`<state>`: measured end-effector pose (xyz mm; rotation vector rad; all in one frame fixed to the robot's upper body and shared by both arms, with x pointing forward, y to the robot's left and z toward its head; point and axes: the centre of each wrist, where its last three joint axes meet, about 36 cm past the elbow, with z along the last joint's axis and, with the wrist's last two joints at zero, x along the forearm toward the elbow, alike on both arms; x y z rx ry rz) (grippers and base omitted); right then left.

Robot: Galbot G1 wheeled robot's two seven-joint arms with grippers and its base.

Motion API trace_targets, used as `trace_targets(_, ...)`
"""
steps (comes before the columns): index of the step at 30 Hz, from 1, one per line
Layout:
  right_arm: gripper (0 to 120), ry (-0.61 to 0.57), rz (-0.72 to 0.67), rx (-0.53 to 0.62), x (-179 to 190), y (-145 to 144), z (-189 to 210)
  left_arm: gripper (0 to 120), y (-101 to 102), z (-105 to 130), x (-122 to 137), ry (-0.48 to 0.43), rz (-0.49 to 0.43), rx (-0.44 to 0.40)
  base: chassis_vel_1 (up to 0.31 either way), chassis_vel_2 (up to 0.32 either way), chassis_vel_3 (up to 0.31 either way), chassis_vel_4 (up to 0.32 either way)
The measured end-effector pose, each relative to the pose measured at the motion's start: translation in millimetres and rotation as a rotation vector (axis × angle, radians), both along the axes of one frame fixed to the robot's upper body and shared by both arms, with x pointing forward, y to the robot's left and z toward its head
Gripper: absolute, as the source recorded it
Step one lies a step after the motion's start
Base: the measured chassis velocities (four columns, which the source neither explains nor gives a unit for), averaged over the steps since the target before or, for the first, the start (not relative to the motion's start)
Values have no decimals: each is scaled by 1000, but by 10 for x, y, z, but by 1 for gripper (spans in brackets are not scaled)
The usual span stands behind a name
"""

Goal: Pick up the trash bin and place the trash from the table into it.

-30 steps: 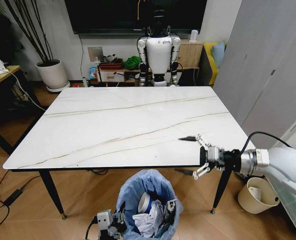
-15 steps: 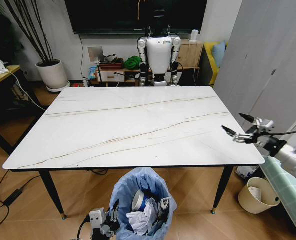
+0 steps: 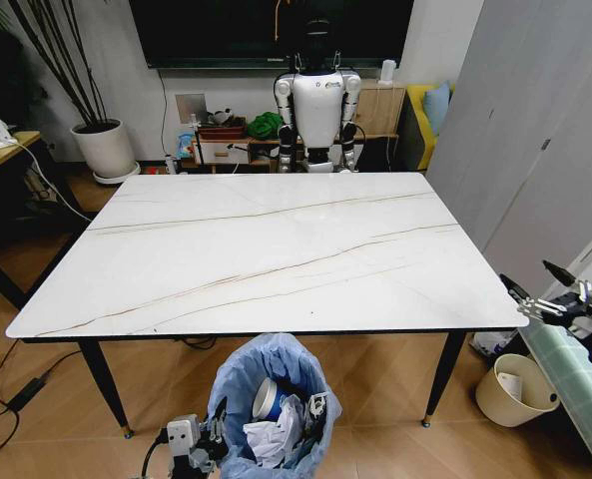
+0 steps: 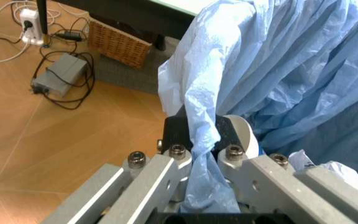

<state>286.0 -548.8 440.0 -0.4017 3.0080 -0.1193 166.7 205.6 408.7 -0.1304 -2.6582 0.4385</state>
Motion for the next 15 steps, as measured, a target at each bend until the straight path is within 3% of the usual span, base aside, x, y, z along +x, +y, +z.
trace_targets(6,100,14,-68,-2,-331,-79,-140,0,17,-32,3,4,-1,9,0,0,0,0)
trace_targets(15,100,23,-174,61,-845,218,-632,0,138,-88,-45,19,7,58,0,0,0,0)
